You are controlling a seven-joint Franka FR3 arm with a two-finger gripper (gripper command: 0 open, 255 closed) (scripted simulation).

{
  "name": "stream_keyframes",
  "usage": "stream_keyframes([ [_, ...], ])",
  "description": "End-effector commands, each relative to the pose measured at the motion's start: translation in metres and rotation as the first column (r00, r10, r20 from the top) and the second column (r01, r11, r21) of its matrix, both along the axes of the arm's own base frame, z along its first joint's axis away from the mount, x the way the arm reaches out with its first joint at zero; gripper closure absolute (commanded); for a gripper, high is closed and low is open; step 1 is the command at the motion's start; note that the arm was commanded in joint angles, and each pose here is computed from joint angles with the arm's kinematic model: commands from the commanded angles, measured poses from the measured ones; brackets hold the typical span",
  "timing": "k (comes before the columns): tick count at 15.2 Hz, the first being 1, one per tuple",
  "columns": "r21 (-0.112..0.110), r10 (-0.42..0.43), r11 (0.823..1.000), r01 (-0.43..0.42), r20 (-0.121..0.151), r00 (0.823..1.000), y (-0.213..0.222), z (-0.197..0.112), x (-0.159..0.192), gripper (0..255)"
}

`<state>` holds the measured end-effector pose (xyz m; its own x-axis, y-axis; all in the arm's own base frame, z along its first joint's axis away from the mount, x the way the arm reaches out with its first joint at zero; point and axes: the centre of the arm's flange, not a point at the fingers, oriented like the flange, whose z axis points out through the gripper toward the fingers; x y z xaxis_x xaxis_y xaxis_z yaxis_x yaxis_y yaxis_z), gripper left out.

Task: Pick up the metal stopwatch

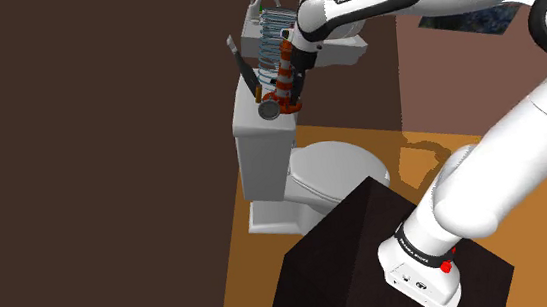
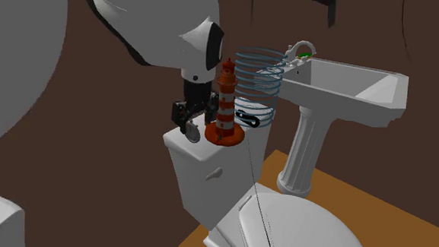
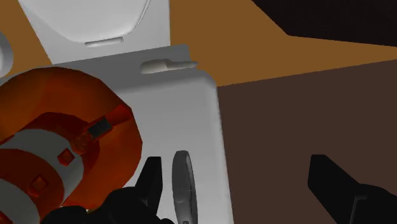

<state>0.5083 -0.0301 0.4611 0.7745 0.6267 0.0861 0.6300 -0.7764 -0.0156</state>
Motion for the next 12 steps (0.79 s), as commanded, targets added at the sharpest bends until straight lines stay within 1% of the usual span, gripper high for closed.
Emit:
stream_keyframes([
  [1,0.003,0.05,0.999,-0.05,0.025,0.998,0.002,-0.01,0.024,0],
  [4,0.007,0.121,0.993,-0.122,0.06,0.991,0.007,-0.021,0.057,0],
  [5,0.008,0.135,0.991,-0.136,0.067,0.989,0.008,-0.023,0.064,0],
  [12,0.008,0.135,0.991,-0.136,0.067,0.989,0.008,-0.06,0.064,0],
])
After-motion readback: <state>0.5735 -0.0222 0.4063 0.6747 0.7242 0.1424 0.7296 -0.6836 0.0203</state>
